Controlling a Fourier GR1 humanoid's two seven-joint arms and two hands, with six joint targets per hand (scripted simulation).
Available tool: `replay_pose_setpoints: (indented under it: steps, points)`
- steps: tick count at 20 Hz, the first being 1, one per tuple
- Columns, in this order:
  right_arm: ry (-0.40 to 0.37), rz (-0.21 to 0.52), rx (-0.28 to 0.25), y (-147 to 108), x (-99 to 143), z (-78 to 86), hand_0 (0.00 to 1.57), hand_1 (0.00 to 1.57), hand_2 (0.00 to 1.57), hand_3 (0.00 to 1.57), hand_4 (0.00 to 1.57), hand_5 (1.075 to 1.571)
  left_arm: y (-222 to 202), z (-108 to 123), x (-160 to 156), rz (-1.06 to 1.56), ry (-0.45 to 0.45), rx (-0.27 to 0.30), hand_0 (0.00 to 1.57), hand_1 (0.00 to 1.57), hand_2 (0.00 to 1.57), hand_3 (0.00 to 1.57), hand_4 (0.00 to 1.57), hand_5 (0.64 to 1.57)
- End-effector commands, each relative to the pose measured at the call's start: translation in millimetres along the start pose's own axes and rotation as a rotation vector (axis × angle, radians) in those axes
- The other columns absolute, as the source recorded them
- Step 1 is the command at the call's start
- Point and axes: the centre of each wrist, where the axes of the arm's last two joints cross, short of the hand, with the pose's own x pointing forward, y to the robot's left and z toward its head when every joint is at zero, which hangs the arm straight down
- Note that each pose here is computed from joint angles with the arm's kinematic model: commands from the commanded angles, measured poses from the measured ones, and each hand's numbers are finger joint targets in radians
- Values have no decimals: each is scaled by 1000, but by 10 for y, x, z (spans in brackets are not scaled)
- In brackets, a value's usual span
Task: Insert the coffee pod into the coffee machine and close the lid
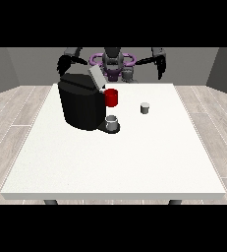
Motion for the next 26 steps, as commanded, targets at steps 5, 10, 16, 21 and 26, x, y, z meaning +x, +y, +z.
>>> replay_pose_setpoints:
  steps: [5,10,16,21,26]
  points:
    - [-41,-41,46,113,43,27,0,0,0,0,168,1571,404,-359,-113,-20,103,-1,0,0,0,0,0,1571]
    - [-129,-42,98,234,323,-184,0,0,0,0,233,1571,498,-680,5,-107,159,30,0,0,0,0,0,1571]
    - [-92,-15,49,377,283,-325,0,0,0,0,332,1571,313,-851,-67,-126,185,-2,0,0,0,0,0,1571]
    - [-77,-17,51,260,167,-304,0,0,0,0,393,1571,491,-782,-266,-214,234,-26,0,0,0,0,0,1571]
    - [-14,1,7,130,-27,-295,0,0,0,0,407,1571,334,-770,-351,-294,246,-89,0,0,375,0,0,1571]
